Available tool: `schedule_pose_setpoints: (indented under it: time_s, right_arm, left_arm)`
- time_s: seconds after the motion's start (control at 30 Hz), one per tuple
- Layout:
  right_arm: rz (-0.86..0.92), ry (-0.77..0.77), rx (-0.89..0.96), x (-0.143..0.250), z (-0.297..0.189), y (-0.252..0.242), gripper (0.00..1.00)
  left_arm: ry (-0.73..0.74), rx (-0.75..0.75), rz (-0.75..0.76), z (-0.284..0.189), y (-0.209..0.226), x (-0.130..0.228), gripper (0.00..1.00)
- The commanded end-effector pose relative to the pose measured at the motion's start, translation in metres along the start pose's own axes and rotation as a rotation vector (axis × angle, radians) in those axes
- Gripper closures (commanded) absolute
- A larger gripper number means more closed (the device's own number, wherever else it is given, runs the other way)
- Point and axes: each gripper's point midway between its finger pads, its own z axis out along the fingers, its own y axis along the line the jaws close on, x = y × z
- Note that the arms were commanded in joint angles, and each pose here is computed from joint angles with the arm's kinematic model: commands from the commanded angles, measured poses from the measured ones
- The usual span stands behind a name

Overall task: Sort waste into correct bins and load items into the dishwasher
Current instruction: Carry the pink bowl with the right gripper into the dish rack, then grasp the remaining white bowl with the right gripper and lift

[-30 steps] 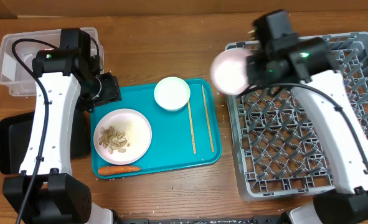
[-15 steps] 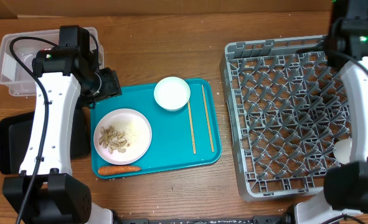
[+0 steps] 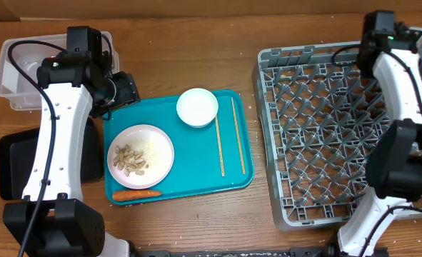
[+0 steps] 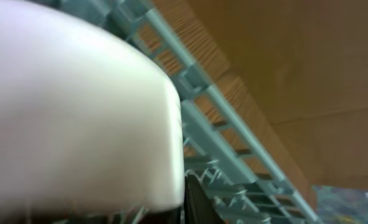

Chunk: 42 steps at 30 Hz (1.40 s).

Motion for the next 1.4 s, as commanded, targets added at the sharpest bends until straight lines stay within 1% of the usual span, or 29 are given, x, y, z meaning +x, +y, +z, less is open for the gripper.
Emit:
schedule_pose_setpoints:
  time_s: [0.0, 0.13, 0.17, 0.23, 0.3, 0.33, 0.43, 0.57, 0.6, 0.67, 0.73, 0.77, 0.87, 0.93, 1.07, 1.17, 1.2, 1.37]
  right_arm:
    - [-0.021, 0.053, -0.066, 0.018, 0.000, 0.028, 0.96]
    - [-0.072, 0.075, -0.134, 0.029, -0.016, 0.046, 0.96]
    - [-0.091, 0.088, -0.151, 0.034, -0.020, 0.050, 0.92]
    - [-0.136, 0.117, -0.178, 0.044, -0.027, 0.057, 0.76]
    - [-0.171, 0.143, -0.204, 0.054, -0.035, 0.062, 0.59]
    - [-0.185, 0.155, -0.219, 0.057, -0.040, 0.063, 0.55]
    - [-0.170, 0.169, -0.249, 0.059, -0.056, 0.060, 0.50]
    - [-0.146, 0.141, -0.366, 0.042, -0.095, 0.052, 0.50]
    - [-0.149, 0.122, -0.423, 0.035, -0.111, 0.053, 0.50]
    - [-0.177, 0.083, -0.582, 0.026, -0.148, 0.062, 0.47]
    - [-0.245, 0.044, -0.807, 0.023, -0.196, 0.081, 0.43]
    - [-0.293, 0.026, -0.964, 0.026, -0.229, 0.095, 0.41]
    - [-0.374, 0.023, -1.250, 0.045, -0.297, 0.123, 0.37]
    - [-0.434, 0.029, -1.355, 0.064, -0.329, 0.141, 0.36]
    - [-0.531, 0.042, -1.403, 0.102, -0.363, 0.173, 0.36]
    - [-0.620, 0.067, -1.406, 0.134, -0.377, 0.196, 0.36]
    - [-0.647, 0.084, -1.391, 0.146, -0.378, 0.205, 0.36]
    - [-0.622, 0.180, -1.268, 0.180, -0.360, 0.245, 0.38]
  left_arm:
    - [-0.035, 0.008, -0.014, -0.010, -0.002, -0.006, 0.29]
    - [-0.034, 0.007, -0.013, -0.010, -0.002, -0.005, 0.29]
    - [-0.033, 0.007, -0.014, -0.010, -0.002, -0.005, 0.29]
    - [-0.030, 0.006, -0.013, -0.010, -0.002, -0.004, 0.29]
    - [-0.030, 0.003, -0.013, -0.010, -0.001, -0.004, 0.25]
    - [-0.030, 0.003, -0.012, -0.010, -0.001, -0.004, 0.24]
    - [-0.029, 0.003, -0.010, -0.010, -0.001, -0.004, 0.21]
    - [-0.022, 0.000, -0.006, -0.010, -0.001, -0.002, 0.19]
    - [-0.020, 0.000, -0.005, -0.010, -0.001, -0.002, 0.18]
    - [-0.013, -0.003, 0.006, -0.010, 0.000, 0.000, 0.18]
    - [-0.009, -0.004, 0.011, -0.010, 0.000, 0.001, 0.18]
    - [-0.009, -0.004, 0.011, -0.010, 0.000, 0.001, 0.17]
    - [-0.006, -0.005, 0.011, -0.010, 0.000, 0.001, 0.16]
    - [-0.001, -0.007, 0.010, -0.010, 0.001, 0.003, 0.15]
    - [0.013, -0.011, 0.009, -0.010, 0.002, 0.006, 0.15]
    - [0.026, -0.016, 0.007, -0.010, 0.003, 0.009, 0.13]
    - [0.028, -0.017, 0.007, -0.010, 0.003, 0.010, 0.12]
    - [0.031, -0.018, 0.007, -0.010, 0.004, 0.011, 0.12]
